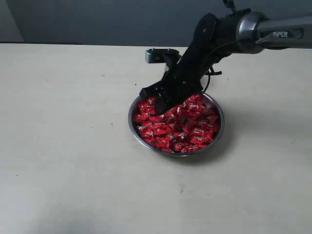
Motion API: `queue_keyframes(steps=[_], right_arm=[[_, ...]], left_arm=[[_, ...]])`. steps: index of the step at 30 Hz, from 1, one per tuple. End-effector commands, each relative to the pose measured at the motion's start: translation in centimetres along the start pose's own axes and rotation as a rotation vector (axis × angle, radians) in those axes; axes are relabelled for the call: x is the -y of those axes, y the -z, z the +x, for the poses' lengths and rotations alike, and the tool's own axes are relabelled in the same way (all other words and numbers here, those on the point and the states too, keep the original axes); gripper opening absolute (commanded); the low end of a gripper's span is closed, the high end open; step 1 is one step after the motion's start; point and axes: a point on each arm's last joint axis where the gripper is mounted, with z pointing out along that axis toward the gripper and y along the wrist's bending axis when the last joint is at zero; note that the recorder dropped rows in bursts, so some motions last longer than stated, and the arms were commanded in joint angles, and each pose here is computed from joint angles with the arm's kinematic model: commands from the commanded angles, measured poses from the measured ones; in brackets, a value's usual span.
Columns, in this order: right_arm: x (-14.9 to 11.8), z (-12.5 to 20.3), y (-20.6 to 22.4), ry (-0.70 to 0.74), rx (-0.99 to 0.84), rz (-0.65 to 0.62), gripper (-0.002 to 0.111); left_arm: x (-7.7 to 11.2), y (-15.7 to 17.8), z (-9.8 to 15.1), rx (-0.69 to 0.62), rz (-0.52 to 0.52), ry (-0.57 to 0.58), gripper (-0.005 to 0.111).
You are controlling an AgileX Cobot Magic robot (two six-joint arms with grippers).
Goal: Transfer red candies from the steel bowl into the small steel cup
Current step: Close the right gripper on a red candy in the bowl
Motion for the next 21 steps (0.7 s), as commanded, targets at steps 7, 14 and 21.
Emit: queue_keyframes(steps=[7, 14, 21], right_arm=[[-1.0, -0.6, 3.8, 0.048, 0.063, 0.019, 0.007], [0.0, -0.1, 0.9, 0.001, 0.001, -0.006, 0.041], [0.5, 0.2, -1.5, -0.037, -0.029, -0.025, 0.040]], left_arm=[[0.0, 0.0, -0.1, 0.010, -0.004, 0.002, 0.000], [0.0, 0.0, -0.1, 0.010, -0.004, 0.002, 0.000], [0.0, 0.0, -0.1, 0.010, -0.004, 0.002, 0.000]])
